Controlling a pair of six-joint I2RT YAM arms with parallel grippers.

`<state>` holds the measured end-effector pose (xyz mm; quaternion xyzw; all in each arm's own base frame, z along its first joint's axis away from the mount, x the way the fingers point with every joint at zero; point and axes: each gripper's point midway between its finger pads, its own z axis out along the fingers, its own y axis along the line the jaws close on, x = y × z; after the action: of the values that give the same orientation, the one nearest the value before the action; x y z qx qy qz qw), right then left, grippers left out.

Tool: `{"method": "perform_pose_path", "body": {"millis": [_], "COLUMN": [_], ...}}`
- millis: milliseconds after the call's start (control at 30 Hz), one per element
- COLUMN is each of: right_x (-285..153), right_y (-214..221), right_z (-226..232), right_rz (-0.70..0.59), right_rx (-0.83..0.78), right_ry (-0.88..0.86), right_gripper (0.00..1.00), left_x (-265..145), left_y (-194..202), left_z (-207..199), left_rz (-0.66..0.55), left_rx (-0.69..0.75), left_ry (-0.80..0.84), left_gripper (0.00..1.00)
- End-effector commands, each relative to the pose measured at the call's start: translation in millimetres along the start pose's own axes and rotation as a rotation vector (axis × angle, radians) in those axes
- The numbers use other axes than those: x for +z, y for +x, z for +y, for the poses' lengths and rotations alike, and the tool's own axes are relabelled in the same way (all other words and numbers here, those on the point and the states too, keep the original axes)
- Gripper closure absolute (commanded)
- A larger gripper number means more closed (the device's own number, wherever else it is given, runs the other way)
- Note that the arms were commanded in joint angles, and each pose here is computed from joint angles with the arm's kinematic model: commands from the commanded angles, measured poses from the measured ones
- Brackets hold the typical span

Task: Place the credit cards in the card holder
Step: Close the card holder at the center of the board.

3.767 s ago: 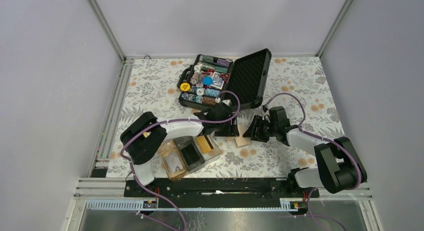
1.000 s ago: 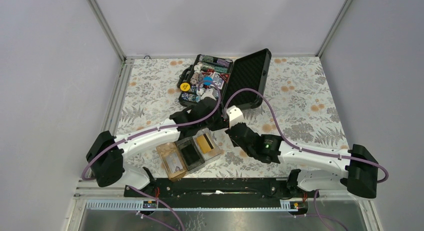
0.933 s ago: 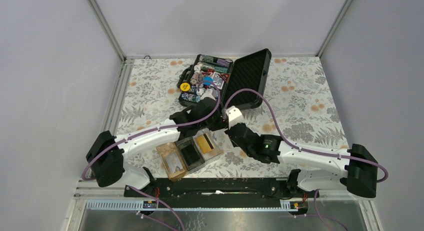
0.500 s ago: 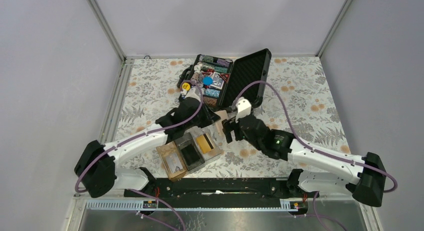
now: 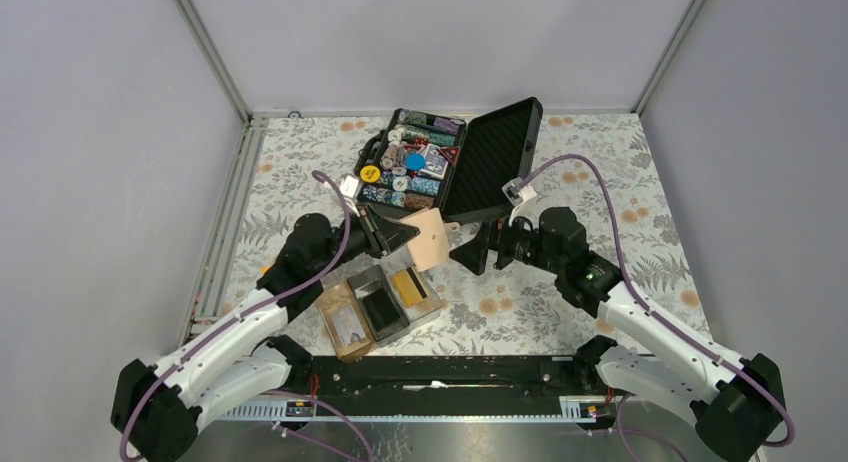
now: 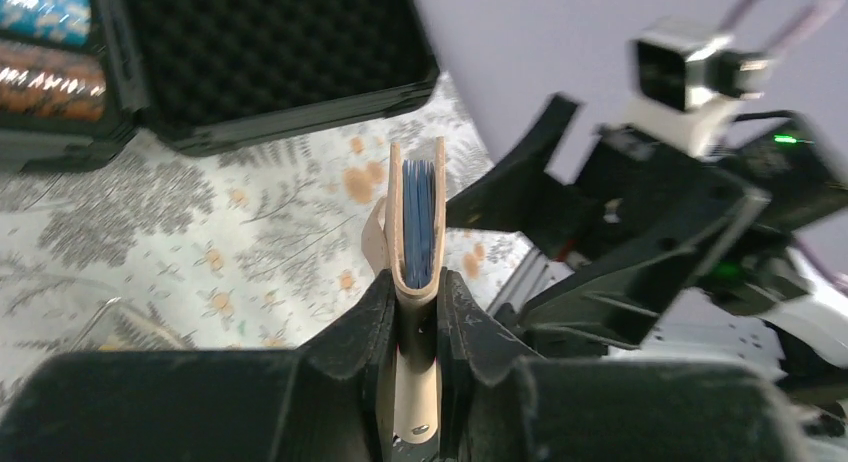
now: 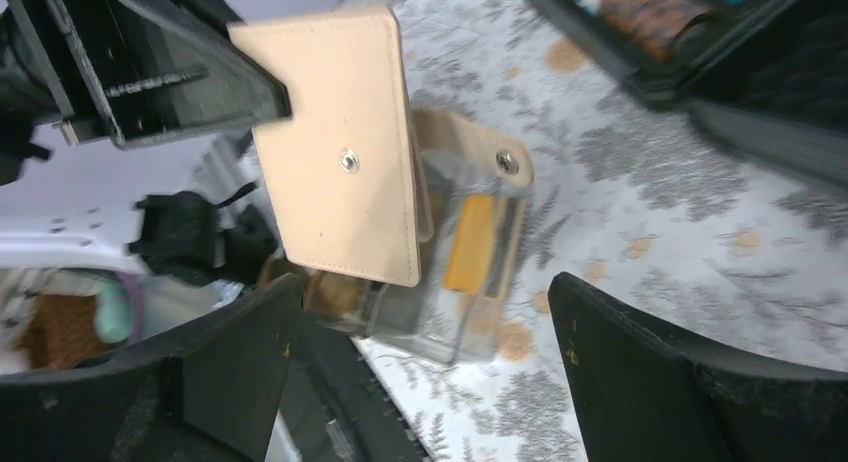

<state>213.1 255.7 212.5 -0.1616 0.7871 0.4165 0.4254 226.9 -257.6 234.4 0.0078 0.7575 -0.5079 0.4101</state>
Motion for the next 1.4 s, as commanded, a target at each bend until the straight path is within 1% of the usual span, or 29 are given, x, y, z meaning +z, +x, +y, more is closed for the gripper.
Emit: {"method": "perform_pose_path", "body": {"millis": [0, 200, 333, 500, 567, 600, 667, 767, 800, 867, 933, 1000, 1067, 1167, 1233, 1367], "right_x": [-10.7, -14.1, -19.0, -23.9, -23.5, -22.0, -21.7, -21.9, -21.7, -19.6, -18.9, -19.3, -19.6, -19.5, -20.3, -21.6], "right_y": [-2.3, -1.0, -11.9, -23.7, -26.3, -26.5, -27.5, -29.2, -29.0, -26.3, -24.9, -24.4, -24.0, -25.3, -27.1, -28.0], "right_z": [54.8, 77.4, 89.3, 101.9, 103.8, 103.4, 104.0, 103.9, 103.3, 99.2, 98.0, 98.3, 98.5, 99.1, 100.3, 102.3], "right_rz": [-0.007, -0.008, -0.038, -0.066, -0.073, -0.073, -0.077, -0.088, -0.090, -0.085, -0.083, -0.080, -0.079, -0.084, -0.090, -0.090], "right_rx": [0.125, 0.195, 0.180, 0.189, 0.202, 0.207, 0.210, 0.209, 0.207, 0.207, 0.207, 0.204, 0.199, 0.193, 0.187, 0.187], "right_ry": [-0.312, -0.479, -0.542, -0.610, -0.624, -0.624, -0.632, -0.632, -0.626, -0.605, -0.599, -0.600, -0.602, -0.604, -0.610, -0.619], "right_gripper": [0.00, 0.01, 0.01, 0.03, 0.06, 0.11, 0.25, 0.56, 0.66, 0.84, 0.94, 1.00, 1.00, 1.00, 1.00, 1.00], "left_x": [-23.9, -44.8, -46.6, -48.8, -48.4, -49.0, -48.0, -45.0, -43.3, -39.3, -35.4, -31.2, -27.0, -20.4, -17.7, -15.9], "left_y": [-29.5, -36.3, -31.3, -28.0, -26.8, -26.6, -24.4, -21.6, -20.4, -18.4, -16.6, -15.1, -12.7, -4.4, 0.9, 3.6], "left_z": [-65.4, -102.2, -109.5, -115.2, -116.6, -118.6, -119.5, -117.6, -115.9, -111.5, -107.1, -103.1, -101.0, -103.3, -106.9, -108.9], "left_rz": [-0.111, -0.136, -0.095, -0.078, -0.068, -0.066, -0.049, -0.027, -0.020, -0.007, 0.003, 0.010, 0.022, 0.057, 0.077, 0.080], "left_rx": [0.093, 0.079, 0.076, 0.061, 0.059, 0.059, 0.055, 0.050, 0.048, 0.046, 0.042, 0.034, 0.033, 0.038, 0.040, 0.031], "left_ry": [0.284, 0.449, 0.489, 0.534, 0.546, 0.559, 0.569, 0.564, 0.557, 0.535, 0.513, 0.492, 0.472, 0.465, 0.474, 0.487], "left_gripper": [1.00, 1.00, 1.00, 1.00, 1.00, 1.00, 1.00, 1.00, 0.96, 0.75, 0.60, 0.51, 0.43, 0.40, 0.42, 0.57]}}
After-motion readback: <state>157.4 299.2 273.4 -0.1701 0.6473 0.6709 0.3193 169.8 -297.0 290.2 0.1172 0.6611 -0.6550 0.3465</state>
